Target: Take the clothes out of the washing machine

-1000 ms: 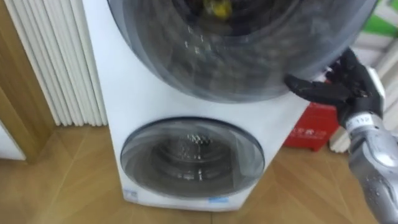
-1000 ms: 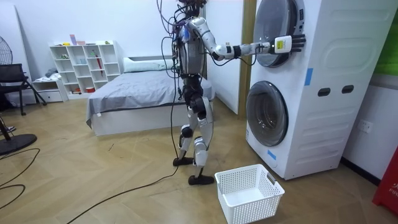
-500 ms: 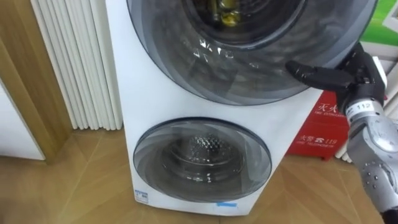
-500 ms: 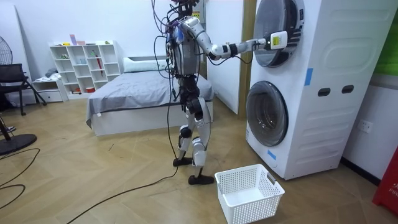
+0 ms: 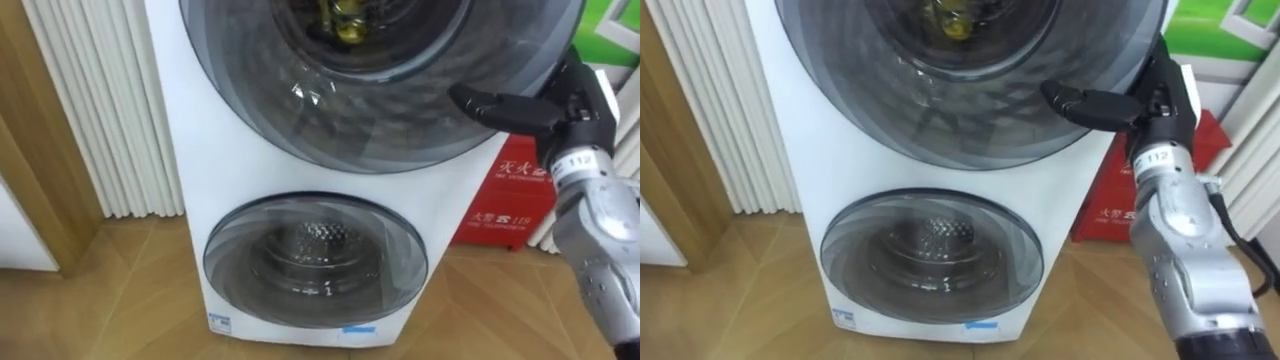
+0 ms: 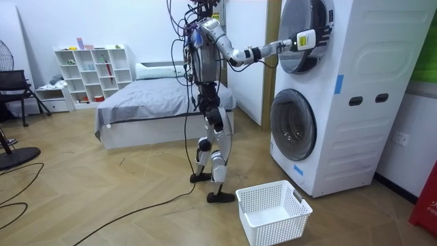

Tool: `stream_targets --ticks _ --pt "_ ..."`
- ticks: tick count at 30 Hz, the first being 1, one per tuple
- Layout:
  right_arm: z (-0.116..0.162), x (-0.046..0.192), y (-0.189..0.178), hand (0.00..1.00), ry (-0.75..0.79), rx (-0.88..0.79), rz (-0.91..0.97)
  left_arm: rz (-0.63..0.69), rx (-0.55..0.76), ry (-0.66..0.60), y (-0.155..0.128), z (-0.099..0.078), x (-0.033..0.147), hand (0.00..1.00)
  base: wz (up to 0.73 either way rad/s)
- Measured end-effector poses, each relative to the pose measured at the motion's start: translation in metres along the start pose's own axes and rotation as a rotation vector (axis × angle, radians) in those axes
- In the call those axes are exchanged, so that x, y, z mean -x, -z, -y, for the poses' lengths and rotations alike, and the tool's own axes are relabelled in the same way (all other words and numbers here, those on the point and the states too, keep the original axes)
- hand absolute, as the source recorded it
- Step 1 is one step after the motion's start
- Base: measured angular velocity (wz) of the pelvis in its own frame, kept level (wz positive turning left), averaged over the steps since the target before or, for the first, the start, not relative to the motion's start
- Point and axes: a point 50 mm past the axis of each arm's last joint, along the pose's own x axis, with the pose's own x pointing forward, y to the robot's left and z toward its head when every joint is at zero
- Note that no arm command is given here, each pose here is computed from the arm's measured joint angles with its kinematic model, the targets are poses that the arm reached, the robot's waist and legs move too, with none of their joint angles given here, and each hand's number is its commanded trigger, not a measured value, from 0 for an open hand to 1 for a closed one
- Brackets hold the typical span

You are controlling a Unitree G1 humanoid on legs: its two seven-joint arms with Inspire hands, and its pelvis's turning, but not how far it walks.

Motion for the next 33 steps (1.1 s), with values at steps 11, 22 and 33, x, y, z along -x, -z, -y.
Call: stream_targets --ticks 11,22,33 --pt "-0.021 0.048 -0.006 0.0 -0.134 -0.057 0.062 -0.01 0.009 0.002 0.001 0.007 0.0 0.0 -0.06" --pt "-0.034 0.076 0.001 0.0 -0.23 -0.115 0.097 0.054 -0.049 0.032 -0.011 0.012 0.0 0.0 0.0" --pt "-0.056 0.087 0.009 0.0 -0.36 -0.166 0.073 0.122 -0.071 0.017 -0.026 0.014 -0.001 0.0 -0.05"
